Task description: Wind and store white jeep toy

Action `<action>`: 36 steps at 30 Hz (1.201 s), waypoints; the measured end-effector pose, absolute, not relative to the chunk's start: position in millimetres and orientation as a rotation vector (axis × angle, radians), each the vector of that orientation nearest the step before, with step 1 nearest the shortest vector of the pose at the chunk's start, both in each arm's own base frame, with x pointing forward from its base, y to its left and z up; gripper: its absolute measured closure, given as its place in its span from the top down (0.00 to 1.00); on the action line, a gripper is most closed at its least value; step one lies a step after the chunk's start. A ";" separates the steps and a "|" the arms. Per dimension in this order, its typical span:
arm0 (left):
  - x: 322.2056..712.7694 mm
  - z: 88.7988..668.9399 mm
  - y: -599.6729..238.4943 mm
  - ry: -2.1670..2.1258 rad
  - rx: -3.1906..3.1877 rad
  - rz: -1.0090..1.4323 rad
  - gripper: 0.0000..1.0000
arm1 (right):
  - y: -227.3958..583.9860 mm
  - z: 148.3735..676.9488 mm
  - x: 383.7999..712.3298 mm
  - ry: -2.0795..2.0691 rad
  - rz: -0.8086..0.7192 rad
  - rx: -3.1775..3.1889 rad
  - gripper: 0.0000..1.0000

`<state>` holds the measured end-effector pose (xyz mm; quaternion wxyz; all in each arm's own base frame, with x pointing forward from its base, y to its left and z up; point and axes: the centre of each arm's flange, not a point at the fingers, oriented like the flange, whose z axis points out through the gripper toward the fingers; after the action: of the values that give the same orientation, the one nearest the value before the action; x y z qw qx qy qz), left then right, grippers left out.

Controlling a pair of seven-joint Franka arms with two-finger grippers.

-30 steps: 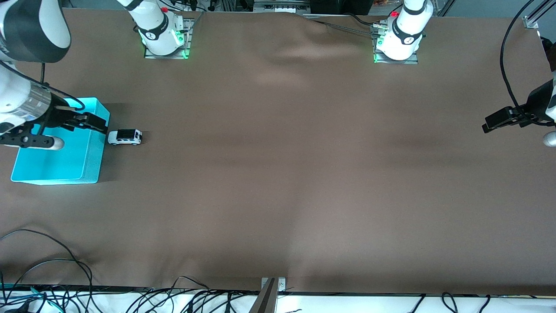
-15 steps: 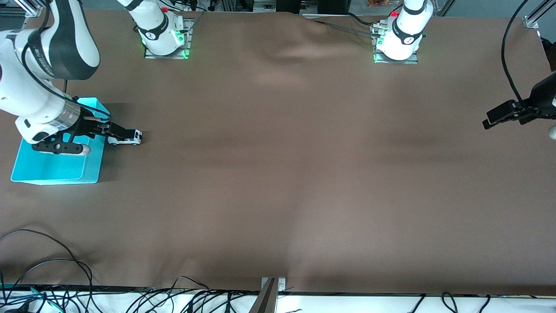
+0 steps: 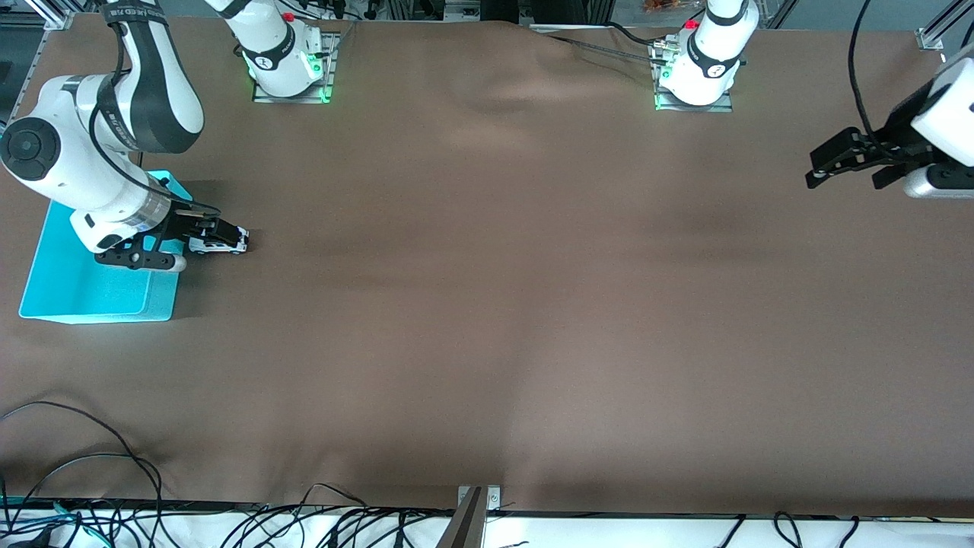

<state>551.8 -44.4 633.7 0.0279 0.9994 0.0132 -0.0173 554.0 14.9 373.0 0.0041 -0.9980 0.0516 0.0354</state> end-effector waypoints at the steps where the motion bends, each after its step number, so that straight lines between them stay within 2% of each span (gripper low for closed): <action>1: 552.0 632.5 -45.5 0.038 3.085 -0.057 1.00 | 12.1 371.8 553.5 0.170 0.113 -3.127 1.00; 14: 565.8 597.0 -40.3 0.057 3.088 -0.157 1.00 | -10.3 339.3 539.1 0.440 0.087 -3.107 1.00; 31: 567.6 596.6 -16.3 0.123 3.084 -0.156 1.00 | -30.1 306.0 515.3 0.983 0.150 -3.000 1.00; 36: 567.6 596.6 -16.1 0.123 3.084 -0.156 1.00 | -46.9 292.5 506.1 1.141 0.107 -2.943 1.00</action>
<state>567.6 -16.1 596.6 0.0256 0.9976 0.0399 -0.0504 506.1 -46.9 292.5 -0.0085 -0.9318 0.3612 0.0340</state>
